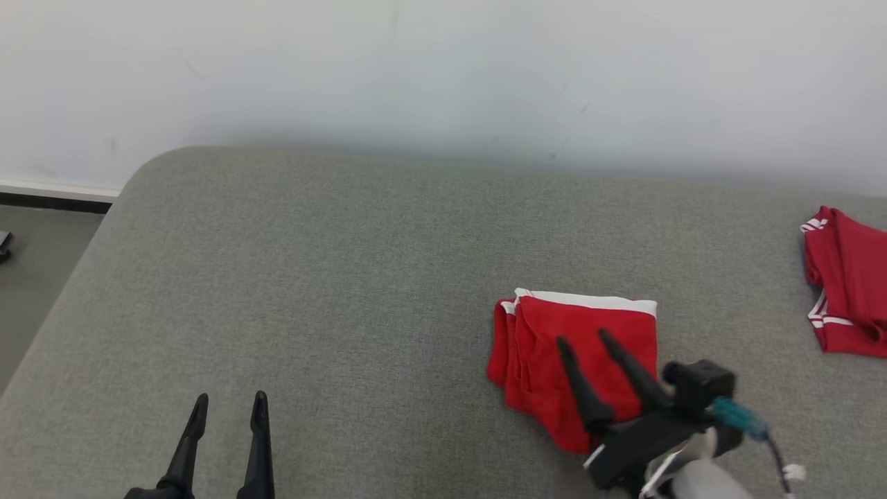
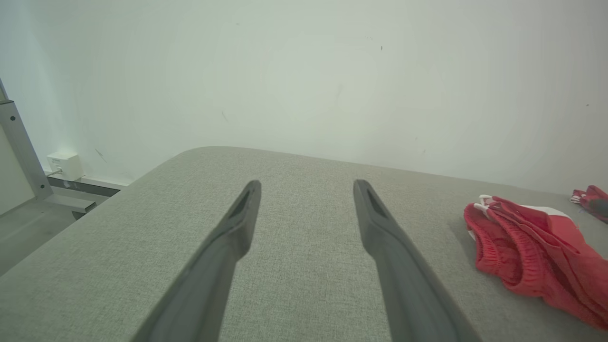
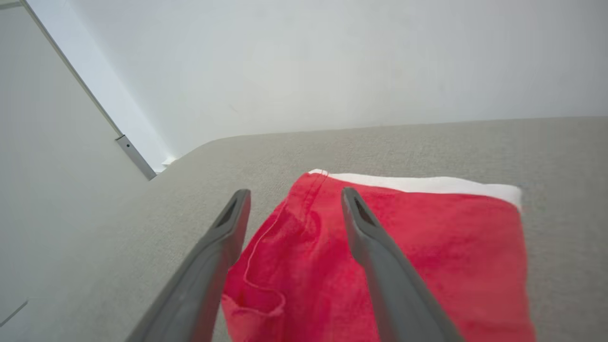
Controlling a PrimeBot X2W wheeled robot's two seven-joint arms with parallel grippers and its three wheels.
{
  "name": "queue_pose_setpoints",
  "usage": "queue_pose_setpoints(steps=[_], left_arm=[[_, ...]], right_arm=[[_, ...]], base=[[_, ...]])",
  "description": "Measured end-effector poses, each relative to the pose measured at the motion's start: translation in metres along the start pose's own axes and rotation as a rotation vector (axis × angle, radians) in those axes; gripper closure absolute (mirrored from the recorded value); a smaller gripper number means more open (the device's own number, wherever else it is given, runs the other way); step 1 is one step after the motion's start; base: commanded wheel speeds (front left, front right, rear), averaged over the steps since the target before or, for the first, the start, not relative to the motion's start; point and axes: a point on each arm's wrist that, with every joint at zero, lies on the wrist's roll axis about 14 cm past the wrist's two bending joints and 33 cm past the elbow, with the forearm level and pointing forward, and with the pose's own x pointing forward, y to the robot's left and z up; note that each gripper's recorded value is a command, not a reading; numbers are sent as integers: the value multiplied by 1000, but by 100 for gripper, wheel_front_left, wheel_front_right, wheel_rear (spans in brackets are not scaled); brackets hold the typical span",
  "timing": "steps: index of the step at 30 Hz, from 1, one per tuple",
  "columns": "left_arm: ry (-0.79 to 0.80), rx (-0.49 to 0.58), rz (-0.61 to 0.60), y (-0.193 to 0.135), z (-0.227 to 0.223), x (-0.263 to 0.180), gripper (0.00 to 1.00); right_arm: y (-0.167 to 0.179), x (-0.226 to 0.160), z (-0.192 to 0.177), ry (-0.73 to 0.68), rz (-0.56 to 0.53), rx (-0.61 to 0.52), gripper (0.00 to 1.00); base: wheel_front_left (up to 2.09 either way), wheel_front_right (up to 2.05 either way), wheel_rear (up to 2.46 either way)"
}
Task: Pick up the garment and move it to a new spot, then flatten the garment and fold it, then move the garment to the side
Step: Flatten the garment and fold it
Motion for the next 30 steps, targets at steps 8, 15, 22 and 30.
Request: queue_pose_setpoints(steps=[8,15,22,30], left_arm=[[-4,9,-21,-6,1,5,0],[-1,19,-54,-15,-1,10,0],[8,31,-111,-32,-5,15,0],[27,62,-162,-43,-10,13,0]], right_arm=[[-73,-32,48,-151,-194,-61,0],[-91,-73,61,-236,-316,-67,0],[-88,-104,65,-265,-364,-116,0],[-83,-124,65,-282,-398,-131,0]], base=[[0,0,0],[0,0,0],[0,0,0],[0,0,0]])
